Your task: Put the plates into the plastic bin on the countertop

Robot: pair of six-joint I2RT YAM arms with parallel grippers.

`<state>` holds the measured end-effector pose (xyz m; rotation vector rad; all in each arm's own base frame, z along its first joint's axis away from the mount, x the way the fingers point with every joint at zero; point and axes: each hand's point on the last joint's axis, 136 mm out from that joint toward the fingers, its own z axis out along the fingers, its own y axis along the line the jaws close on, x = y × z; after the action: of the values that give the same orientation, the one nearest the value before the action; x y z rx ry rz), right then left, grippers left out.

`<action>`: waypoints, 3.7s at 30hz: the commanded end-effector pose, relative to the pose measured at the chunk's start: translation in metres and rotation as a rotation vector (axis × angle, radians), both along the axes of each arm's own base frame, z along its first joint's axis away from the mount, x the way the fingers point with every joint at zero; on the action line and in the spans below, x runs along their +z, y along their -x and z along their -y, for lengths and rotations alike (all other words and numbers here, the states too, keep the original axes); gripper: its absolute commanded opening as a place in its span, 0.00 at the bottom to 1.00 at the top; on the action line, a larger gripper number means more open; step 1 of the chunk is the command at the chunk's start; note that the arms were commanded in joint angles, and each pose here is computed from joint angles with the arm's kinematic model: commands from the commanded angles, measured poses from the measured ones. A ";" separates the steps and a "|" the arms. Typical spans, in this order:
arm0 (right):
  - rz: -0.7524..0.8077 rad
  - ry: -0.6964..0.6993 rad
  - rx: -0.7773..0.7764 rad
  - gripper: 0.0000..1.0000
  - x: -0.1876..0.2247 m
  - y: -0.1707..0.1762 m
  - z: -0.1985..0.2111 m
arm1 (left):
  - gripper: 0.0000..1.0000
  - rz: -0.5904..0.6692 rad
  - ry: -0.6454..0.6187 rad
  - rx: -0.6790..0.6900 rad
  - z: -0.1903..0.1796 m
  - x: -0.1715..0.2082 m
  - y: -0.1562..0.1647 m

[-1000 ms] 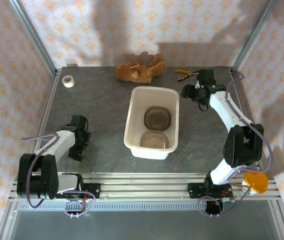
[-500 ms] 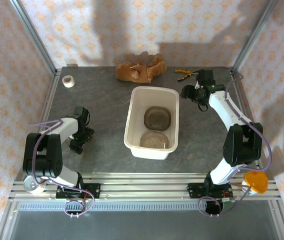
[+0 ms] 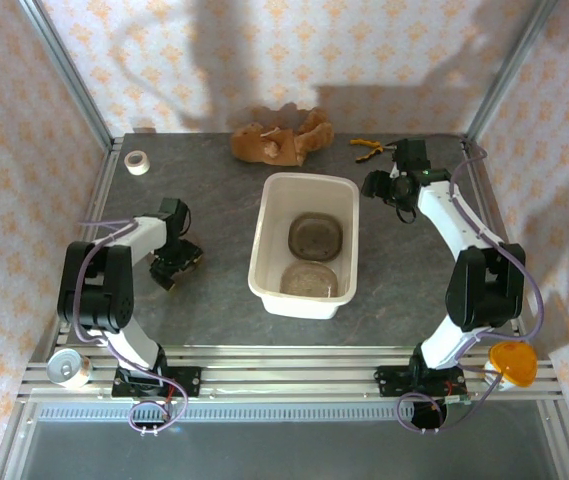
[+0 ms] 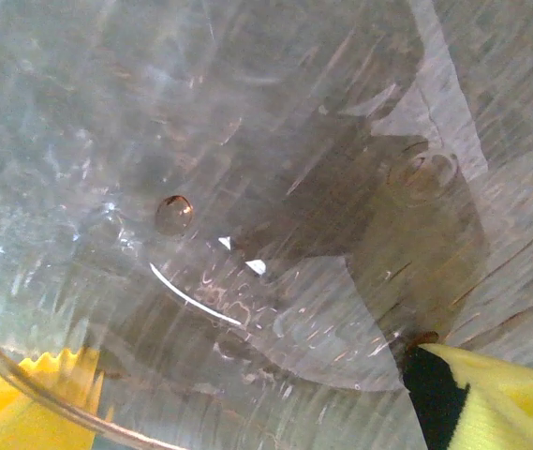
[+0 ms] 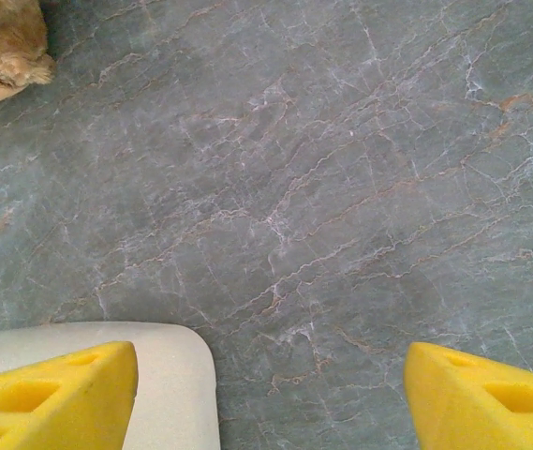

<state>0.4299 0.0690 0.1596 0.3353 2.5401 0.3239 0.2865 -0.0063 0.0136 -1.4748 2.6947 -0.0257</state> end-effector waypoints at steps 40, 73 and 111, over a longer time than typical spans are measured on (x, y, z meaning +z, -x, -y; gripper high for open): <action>-0.004 0.017 0.015 0.75 -0.004 -0.012 -0.003 | 0.86 0.348 -0.013 0.331 0.013 0.042 -0.001; -0.015 0.069 0.006 0.75 -0.006 -0.013 0.005 | 0.82 0.185 -0.096 0.167 -0.046 0.010 -0.014; -0.017 0.044 0.000 0.75 -0.004 -0.017 0.001 | 0.11 0.277 -0.063 0.190 -0.041 0.021 -0.018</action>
<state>0.4486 0.0665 0.1516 0.3223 2.5695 0.2715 0.3106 0.0334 0.0292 -1.5576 2.3384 -0.1300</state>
